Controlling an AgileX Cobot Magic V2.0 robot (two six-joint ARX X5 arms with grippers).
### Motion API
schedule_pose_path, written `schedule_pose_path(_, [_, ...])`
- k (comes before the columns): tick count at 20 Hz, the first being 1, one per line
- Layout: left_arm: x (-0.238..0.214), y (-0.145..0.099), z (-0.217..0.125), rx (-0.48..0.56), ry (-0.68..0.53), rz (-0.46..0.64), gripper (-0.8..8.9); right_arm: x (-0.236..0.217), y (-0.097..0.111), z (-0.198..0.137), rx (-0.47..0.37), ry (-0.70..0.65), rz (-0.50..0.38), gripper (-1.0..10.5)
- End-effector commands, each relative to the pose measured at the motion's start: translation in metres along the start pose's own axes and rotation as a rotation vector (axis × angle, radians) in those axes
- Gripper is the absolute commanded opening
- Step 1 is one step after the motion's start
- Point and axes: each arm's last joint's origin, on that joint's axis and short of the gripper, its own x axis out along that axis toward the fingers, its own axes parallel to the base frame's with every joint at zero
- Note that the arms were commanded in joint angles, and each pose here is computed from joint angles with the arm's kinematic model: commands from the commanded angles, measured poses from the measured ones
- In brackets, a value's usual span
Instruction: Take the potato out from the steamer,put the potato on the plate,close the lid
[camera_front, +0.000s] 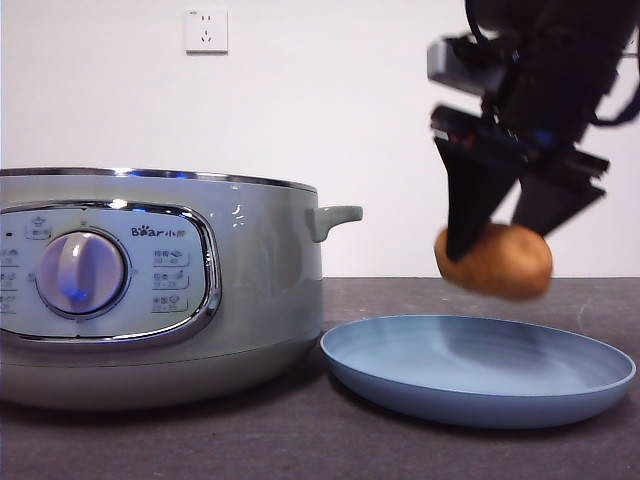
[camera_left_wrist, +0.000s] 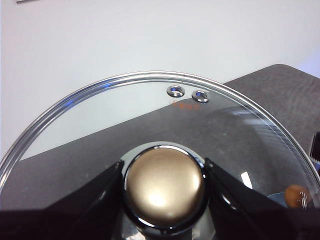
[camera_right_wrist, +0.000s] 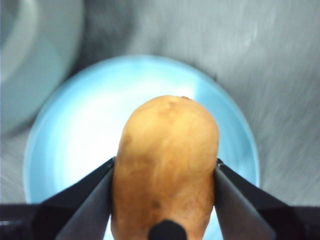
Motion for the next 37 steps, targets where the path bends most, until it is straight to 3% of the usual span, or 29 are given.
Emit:
schedule_pose_path(1, [-0.003,0.001,0.007,-0.011,-0.070,0.007,-0.08,0.009,0.000,-0.007,0.023,0.012,0.002,-0.1])
schedule_pose_path(5, [0.004,0.000,0.007,-0.008,-0.052,0.004,-0.08,0.024,-0.001,-0.011,0.028,0.060,0.009,-0.1])
schedule_pose_path(8, [0.006,0.000,0.007,-0.006,-0.049,0.003,-0.08,0.043,-0.001,-0.014,0.038,0.120,0.078,-0.1])
schedule_pose_path(12, [0.006,0.000,0.007,-0.004,-0.047,0.004,-0.08,0.049,-0.002,-0.014,0.039,0.134,0.079,0.1])
schedule_pose_path(13, [0.006,0.000,0.007,-0.004,-0.047,0.004,-0.08,0.049,-0.002,-0.014,0.039,0.135,0.078,0.4])
schedule_pose_path(16, [0.006,0.000,0.007,-0.004,-0.047,0.003,-0.08,0.049,-0.002,-0.014,0.053,0.135,0.076,4.8])
schedule_pose_path(22, [0.006,0.000,0.007,-0.004,-0.047,0.004,-0.08,0.045,-0.002,-0.011,0.052,0.113,0.071,5.0])
schedule_pose_path(26, [0.015,-0.001,0.007,-0.002,-0.026,0.001,-0.08,0.016,0.000,0.002,0.040,0.030,0.063,5.0])
schedule_pose_path(30, [0.046,-0.006,0.004,0.007,0.050,-0.043,-0.08,-0.043,0.004,0.009,0.019,-0.130,-0.007,5.0])
schedule_pose_path(37, [0.118,-0.017,-0.010,0.022,0.220,-0.081,-0.08,-0.150,0.016,-0.019,-0.015,-0.494,-0.019,5.0])
